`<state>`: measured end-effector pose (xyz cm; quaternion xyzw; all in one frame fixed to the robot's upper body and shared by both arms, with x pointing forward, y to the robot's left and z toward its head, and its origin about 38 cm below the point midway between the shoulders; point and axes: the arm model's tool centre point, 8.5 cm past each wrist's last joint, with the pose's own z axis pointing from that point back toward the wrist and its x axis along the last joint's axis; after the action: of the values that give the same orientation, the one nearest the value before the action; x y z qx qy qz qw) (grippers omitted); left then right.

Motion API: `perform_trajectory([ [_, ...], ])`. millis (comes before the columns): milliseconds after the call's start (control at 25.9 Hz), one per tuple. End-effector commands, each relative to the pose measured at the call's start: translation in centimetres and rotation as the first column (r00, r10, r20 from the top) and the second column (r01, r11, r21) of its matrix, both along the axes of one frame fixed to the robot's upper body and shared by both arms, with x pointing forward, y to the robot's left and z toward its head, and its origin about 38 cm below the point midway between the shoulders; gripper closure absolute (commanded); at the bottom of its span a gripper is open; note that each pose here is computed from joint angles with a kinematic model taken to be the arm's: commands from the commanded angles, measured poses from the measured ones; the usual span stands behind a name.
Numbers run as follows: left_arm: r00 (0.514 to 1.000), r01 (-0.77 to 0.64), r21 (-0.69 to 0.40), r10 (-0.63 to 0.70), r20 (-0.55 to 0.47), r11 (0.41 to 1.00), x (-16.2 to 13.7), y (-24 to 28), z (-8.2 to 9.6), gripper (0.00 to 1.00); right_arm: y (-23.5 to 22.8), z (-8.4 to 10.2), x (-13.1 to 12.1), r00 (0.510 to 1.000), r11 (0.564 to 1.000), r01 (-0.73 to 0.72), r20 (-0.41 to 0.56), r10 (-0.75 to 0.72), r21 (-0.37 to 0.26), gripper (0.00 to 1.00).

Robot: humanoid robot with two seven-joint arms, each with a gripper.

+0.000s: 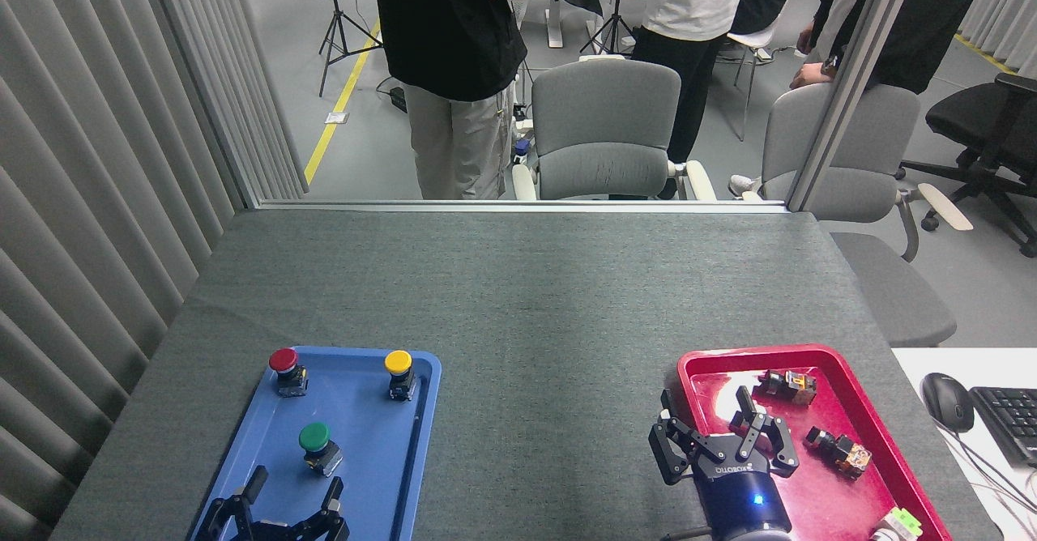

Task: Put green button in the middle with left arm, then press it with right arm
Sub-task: 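Reach the left gripper down to the green button on the blue tray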

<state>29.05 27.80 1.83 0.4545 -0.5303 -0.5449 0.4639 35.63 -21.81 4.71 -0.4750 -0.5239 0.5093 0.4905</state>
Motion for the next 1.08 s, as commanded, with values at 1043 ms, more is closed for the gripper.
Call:
perform_trajectory([
  [1043, 0.990, -0.015, 0.069, 0.024, -0.141, 0.997, 8.1, 2.1, -4.9, 0.09, 0.6, -0.6, -0.4, 1.000, 0.999, 0.021, -0.008, -0.021, -0.048, 0.01],
])
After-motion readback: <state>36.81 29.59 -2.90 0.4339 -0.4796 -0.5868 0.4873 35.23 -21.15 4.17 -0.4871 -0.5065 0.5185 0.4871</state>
